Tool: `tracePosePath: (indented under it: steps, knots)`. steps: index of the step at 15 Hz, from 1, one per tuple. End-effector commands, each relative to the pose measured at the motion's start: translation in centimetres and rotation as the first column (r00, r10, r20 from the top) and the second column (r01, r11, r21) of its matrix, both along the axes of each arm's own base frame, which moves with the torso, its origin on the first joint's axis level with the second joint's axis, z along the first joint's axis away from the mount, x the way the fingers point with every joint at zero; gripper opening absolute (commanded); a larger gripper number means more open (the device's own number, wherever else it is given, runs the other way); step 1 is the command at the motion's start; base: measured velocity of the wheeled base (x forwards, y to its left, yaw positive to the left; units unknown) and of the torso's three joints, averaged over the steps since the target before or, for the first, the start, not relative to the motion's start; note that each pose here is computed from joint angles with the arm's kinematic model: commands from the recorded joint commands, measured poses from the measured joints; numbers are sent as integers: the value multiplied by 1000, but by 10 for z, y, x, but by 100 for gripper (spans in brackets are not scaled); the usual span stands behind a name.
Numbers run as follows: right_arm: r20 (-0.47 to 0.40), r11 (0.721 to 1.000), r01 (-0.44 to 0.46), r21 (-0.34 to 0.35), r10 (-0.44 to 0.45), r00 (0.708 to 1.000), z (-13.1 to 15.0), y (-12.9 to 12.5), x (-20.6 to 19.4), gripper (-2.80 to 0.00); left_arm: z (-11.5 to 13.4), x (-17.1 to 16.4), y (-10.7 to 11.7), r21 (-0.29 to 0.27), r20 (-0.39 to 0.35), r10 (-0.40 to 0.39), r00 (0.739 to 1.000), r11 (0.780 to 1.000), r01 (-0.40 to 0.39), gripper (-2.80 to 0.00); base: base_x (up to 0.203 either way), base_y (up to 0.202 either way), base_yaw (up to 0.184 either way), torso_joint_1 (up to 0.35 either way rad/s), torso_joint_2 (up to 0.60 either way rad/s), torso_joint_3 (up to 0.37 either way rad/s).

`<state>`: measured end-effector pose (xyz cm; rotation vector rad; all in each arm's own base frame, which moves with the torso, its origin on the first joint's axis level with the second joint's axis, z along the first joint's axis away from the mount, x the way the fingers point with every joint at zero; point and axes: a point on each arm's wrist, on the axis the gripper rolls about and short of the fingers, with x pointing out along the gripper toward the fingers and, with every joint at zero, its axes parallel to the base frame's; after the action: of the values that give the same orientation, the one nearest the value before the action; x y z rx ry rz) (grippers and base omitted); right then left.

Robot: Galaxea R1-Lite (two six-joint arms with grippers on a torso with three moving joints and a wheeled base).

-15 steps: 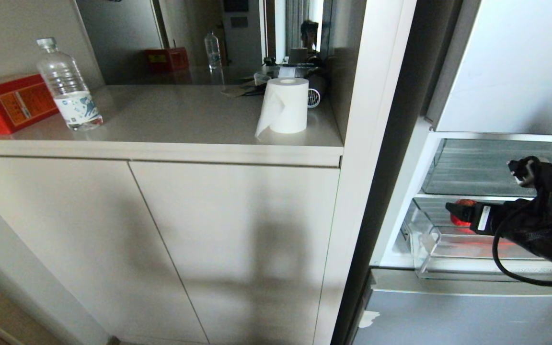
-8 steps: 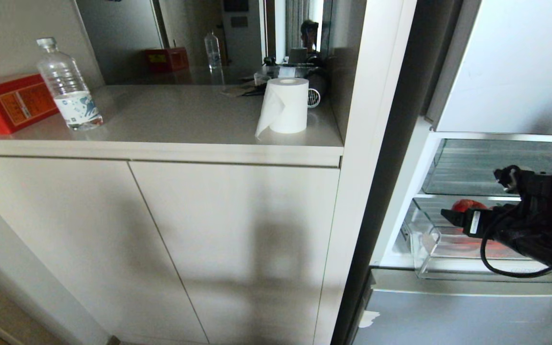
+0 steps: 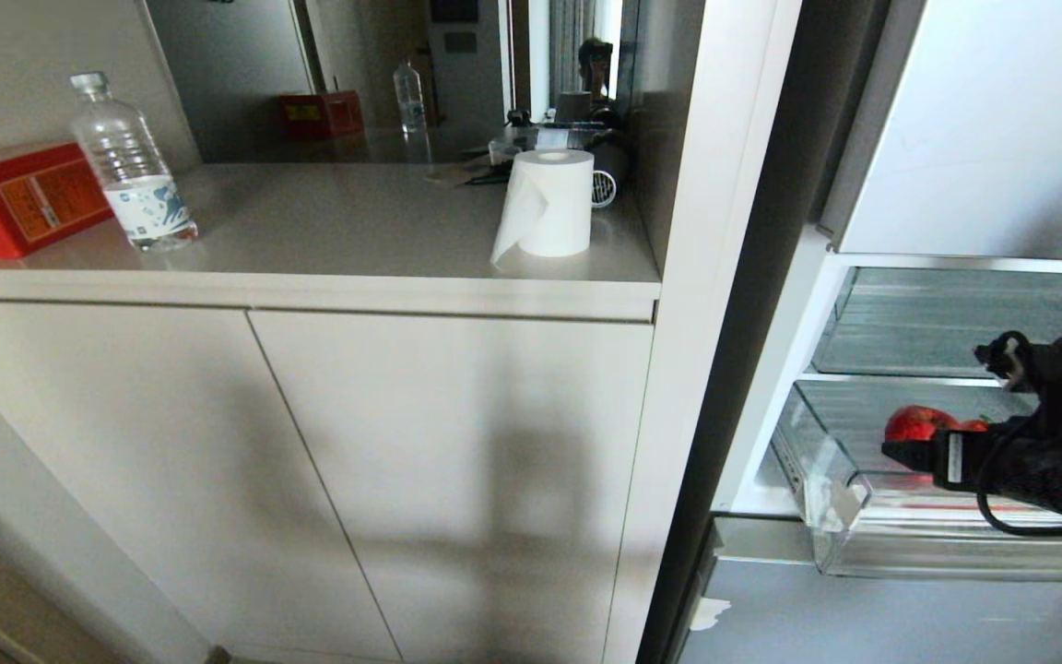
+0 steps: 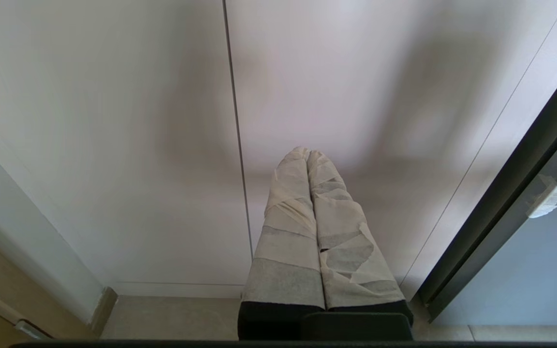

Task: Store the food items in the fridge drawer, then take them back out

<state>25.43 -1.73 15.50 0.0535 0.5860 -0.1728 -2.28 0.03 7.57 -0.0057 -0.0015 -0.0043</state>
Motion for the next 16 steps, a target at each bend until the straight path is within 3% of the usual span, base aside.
tracePosePath:
  steps: [1, 6, 12, 16]
  knots:
    - [-10, 1000, 5, -1, -5, 1000, 20, 0, -20, 0, 0, 0, 0, 0, 2, 1, 1000, 1000, -1, -280, 0, 0, 0, 0, 0, 0]
    - [-148, 1000, -6, -8, 4, 989, 40, 1, -56, 0, 0, 0, 0, 0, 0, 1, 1000, 1000, -1, -280, 0, 0, 0, 0, 0, 0]
    - [-173, 998, 63, 1, -61, 983, 21, -18, -18, 0, 0, 0, 0, 0, 1, 1, 1000, 1000, -1, -280, 0, 0, 0, 0, 0, 0]
    - [-217, 998, 54, -24, -58, 974, 23, -20, -35, 0, 0, 0, 0, 0, 2, 1, 1000, 1000, -1, -280, 0, 0, 0, 0, 0, 0]
